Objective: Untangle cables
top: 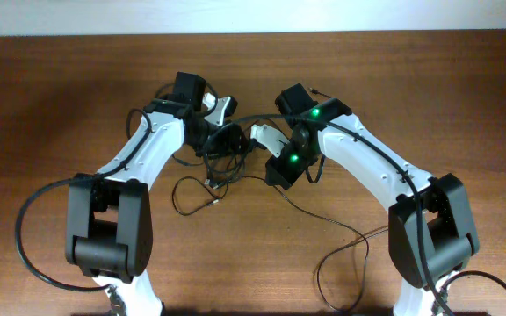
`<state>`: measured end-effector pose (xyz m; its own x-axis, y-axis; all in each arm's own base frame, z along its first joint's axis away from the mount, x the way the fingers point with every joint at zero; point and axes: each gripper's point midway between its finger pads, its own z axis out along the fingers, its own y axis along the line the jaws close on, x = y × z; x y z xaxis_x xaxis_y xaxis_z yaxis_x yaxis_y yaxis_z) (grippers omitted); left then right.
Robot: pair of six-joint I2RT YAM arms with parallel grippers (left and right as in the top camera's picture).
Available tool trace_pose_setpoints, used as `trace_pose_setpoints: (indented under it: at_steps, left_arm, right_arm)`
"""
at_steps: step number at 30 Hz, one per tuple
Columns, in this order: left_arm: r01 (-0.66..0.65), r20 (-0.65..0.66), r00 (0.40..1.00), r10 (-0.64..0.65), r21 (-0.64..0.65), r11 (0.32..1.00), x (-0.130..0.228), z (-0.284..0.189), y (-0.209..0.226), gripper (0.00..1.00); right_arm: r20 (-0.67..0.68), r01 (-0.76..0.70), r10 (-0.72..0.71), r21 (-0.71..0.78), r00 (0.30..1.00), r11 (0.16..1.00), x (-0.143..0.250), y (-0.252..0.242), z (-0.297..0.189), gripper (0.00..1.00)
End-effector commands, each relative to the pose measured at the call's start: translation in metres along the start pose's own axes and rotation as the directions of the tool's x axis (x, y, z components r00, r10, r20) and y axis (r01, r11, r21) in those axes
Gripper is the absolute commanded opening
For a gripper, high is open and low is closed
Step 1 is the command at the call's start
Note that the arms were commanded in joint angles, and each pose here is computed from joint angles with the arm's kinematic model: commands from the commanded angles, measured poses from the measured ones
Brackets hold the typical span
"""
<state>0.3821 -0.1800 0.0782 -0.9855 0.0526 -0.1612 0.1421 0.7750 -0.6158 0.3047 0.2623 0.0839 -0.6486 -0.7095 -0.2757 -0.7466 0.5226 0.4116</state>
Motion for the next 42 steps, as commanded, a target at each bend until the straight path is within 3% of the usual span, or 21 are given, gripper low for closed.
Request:
trace_pose_setpoints:
  at_steps: [1, 3, 5, 8, 17, 23, 29, 31, 36, 39, 42]
  left_arm:
    - [0.014, 0.0, 1.0, -0.014, -0.004, 1.0, 0.0, -0.006, -0.005, 0.32]
    - [0.127, 0.008, 0.992, -0.127, -0.109, 0.986, 0.003, -0.007, 0.014, 0.35]
    - [0.122, 0.0, 0.992, -0.123, -0.116, 0.986, 0.005, -0.004, 0.011, 0.45]
    - [0.125, 0.007, 0.992, -0.125, -0.162, 0.979, 0.006, 0.0, 0.012, 0.5]
    - [0.109, 0.018, 0.994, -0.107, -0.191, 0.976, 0.005, 0.005, 0.009, 0.42]
    - [0.108, 0.0, 0.994, -0.11, -0.191, 0.976, 0.007, 0.019, 0.008, 0.45]
    - [0.099, 0.001, 0.995, -0.1, -0.186, 0.977, 0.005, 0.026, 0.009, 0.18]
    - [0.114, 0.019, 0.994, -0.112, -0.191, 0.975, 0.0, 0.021, 0.017, 0.0]
    - [0.315, 0.113, 0.948, -0.297, -0.205, 0.927, -0.013, -0.029, 0.086, 0.0]
    - [0.499, 0.164, 0.865, -0.473, -0.198, 0.844, -0.005, -0.06, 0.128, 0.0]
    - [0.596, 0.19, 0.802, -0.566, -0.189, 0.781, 0.004, -0.066, 0.147, 0.0]
  right_arm:
    - [0.038, 0.027, -0.027, -0.01, 0.999, 1.0, -0.006, 0.009, -0.011, 0.04]
    - [0.038, 0.027, -0.027, -0.01, 0.999, 1.0, -0.006, 0.009, -0.011, 0.04]
    - [0.038, 0.027, -0.027, -0.01, 0.999, 1.0, -0.006, 0.009, -0.011, 0.04]
    - [0.038, 0.027, -0.027, -0.01, 0.999, 1.0, -0.006, 0.009, -0.011, 0.04]
    - [0.039, 0.028, -0.027, -0.01, 0.999, 1.0, -0.007, 0.009, -0.011, 0.04]
    - [0.044, 0.031, -0.031, -0.008, 0.999, 0.999, -0.008, 0.009, -0.011, 0.04]
    - [0.043, 0.03, -0.03, -0.008, 0.999, 1.0, -0.008, 0.008, -0.01, 0.04]
    - [0.028, 0.026, -0.026, 0.02, 0.999, 0.999, -0.005, 0.003, -0.01, 0.04]
    - [-0.007, -0.083, 0.083, 0.056, 0.997, 0.995, 0.016, -0.023, -0.024, 0.04]
    - [-0.004, -0.147, 0.147, 0.059, 0.989, 0.987, 0.027, -0.036, -0.037, 0.04]
    - [0.074, -0.151, 0.145, 0.086, 0.987, 0.985, 0.013, -0.037, -0.063, 0.04]
